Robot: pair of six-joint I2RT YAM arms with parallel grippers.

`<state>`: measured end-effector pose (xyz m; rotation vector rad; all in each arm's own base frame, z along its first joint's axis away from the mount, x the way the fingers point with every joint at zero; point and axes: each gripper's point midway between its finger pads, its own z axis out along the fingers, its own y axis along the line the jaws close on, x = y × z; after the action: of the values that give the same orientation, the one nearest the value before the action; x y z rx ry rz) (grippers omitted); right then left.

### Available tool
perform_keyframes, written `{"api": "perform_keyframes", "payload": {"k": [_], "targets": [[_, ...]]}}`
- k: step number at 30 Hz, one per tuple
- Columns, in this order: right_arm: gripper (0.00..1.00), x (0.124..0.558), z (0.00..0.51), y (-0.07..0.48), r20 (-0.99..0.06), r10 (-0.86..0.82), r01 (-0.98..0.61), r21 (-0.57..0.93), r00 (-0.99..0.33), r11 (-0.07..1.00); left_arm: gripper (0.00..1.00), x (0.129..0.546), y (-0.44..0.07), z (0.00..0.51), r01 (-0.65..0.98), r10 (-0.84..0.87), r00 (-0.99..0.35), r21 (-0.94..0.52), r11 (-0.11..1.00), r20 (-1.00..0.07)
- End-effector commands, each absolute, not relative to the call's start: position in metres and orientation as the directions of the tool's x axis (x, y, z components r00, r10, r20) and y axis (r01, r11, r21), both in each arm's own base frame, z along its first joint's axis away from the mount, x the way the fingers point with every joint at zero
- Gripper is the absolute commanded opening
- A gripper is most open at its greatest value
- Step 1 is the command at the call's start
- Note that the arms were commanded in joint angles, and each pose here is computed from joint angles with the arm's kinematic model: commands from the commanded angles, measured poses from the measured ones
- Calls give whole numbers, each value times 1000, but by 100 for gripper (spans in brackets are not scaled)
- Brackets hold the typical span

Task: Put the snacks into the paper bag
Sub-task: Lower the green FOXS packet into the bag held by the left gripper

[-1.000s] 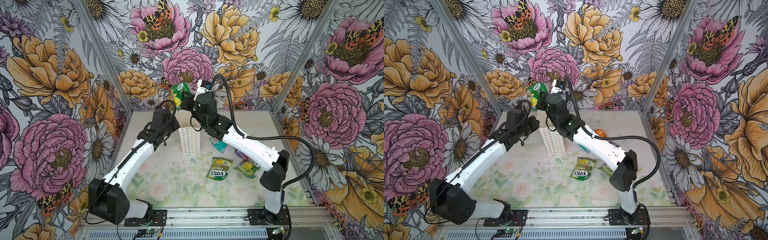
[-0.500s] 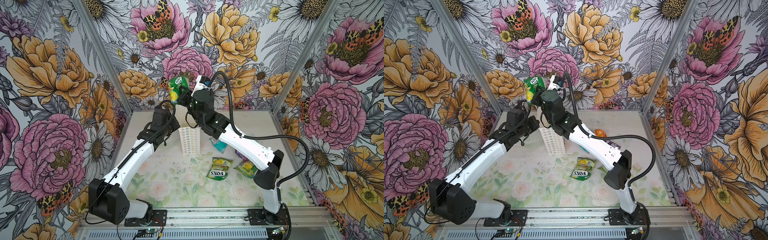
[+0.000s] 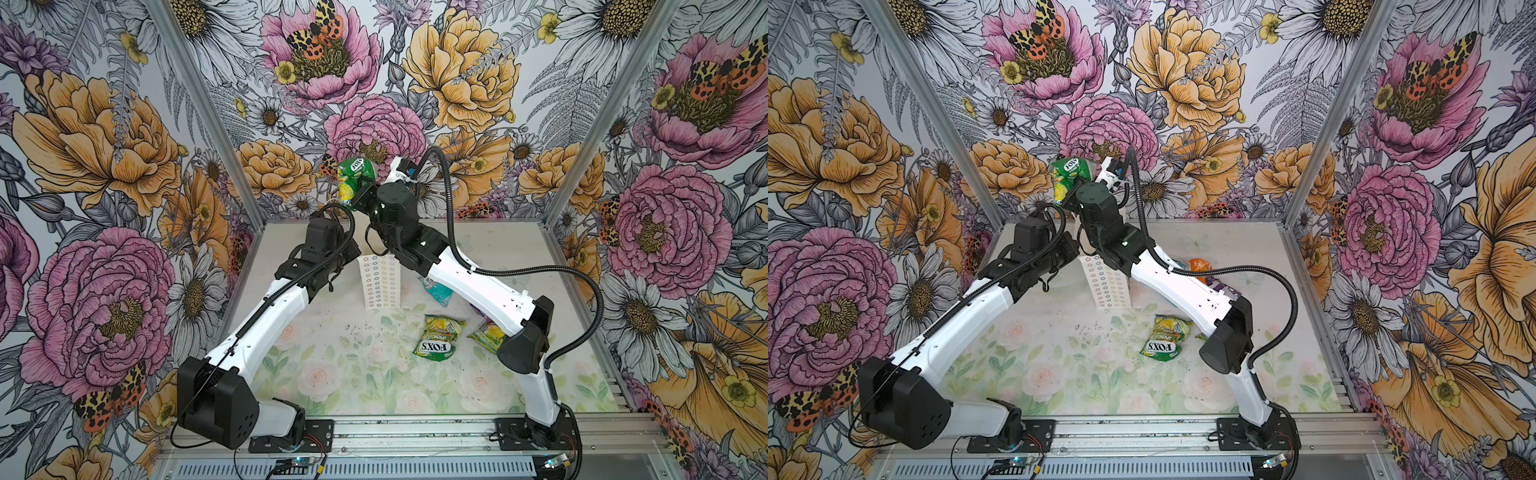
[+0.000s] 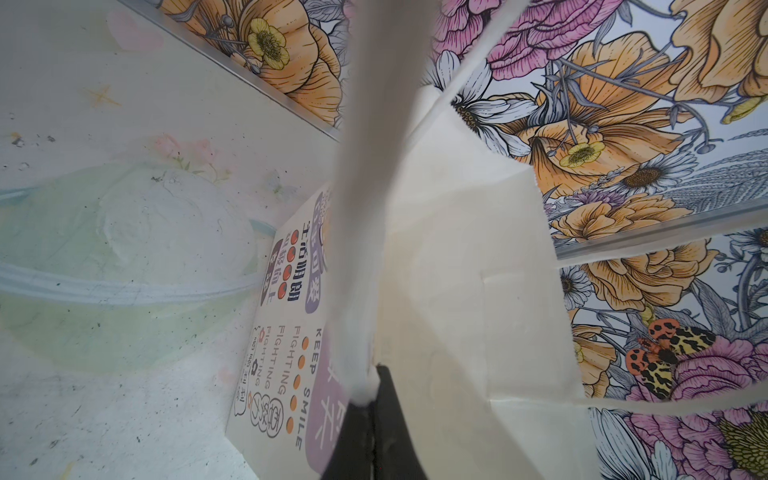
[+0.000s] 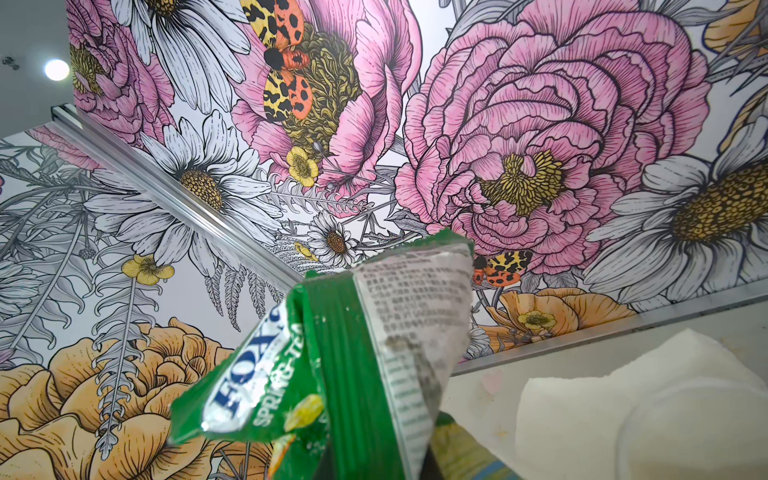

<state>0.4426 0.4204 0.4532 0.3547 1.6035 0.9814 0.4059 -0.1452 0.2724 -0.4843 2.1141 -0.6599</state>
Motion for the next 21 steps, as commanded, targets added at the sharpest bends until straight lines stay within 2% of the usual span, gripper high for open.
{"api": "perform_keyframes", "payload": {"k": [1,21], "targets": [[0,443,462,422,-627,728,-281,777,-276,563,0,404,-147,273,-96,-548,-560,-608,788,-622],[0,463,421,384,-648,721,-150,760,-244,632,0,402,-143,274,-103,-553,-549,-606,789,-627]]}}
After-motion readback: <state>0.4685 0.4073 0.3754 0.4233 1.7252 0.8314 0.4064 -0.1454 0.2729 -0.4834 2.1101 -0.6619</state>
